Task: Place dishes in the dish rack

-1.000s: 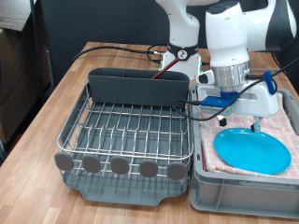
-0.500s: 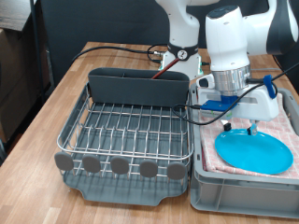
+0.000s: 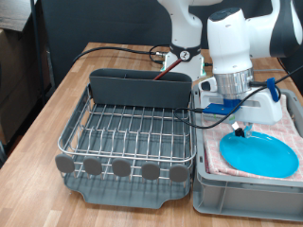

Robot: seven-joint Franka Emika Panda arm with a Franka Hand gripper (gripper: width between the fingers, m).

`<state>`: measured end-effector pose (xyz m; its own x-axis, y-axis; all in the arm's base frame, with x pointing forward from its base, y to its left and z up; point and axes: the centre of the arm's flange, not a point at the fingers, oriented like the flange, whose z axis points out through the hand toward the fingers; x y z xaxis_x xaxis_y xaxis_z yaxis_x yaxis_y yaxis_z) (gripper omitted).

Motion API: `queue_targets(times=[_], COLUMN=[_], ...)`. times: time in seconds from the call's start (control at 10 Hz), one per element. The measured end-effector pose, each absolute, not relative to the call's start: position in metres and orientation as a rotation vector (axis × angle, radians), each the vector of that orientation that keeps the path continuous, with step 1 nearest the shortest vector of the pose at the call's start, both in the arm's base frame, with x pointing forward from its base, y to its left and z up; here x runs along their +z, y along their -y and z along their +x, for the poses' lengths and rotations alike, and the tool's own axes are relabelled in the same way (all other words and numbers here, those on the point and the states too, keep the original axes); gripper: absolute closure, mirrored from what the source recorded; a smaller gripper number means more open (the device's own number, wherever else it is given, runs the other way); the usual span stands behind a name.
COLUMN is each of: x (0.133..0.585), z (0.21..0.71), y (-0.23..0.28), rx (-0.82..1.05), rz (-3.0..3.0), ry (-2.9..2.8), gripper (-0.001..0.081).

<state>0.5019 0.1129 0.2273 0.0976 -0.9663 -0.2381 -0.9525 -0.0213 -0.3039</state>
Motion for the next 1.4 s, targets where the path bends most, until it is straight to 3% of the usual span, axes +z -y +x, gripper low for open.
queue_targets(times=[0.3, 0.7, 0.8, 0.9, 1.1, 1.2, 1.4], x=[0.243, 0.268, 0.269, 0.269, 0.263, 0.260, 0.252], z=[0.508, 0.510, 0.508, 0.506, 0.501, 0.498, 0.490], y=[-0.116, -0.118, -0.116, -0.113, -0.107, -0.104, -0.097], rx=[-0.111, -0.128, -0.117, -0.108, -0.096, -0.087, -0.059], rz=[-2.025, -2.018, -2.013, -2.013, -2.009, -2.008, -2.002], ry=[-1.875, -1.896, -1.906, -1.914, -1.934, -1.941, -1.931], gripper=[0.0802, 0.0804, 0.0678, 0.0678, 0.0352, 0.0352, 0.0055])
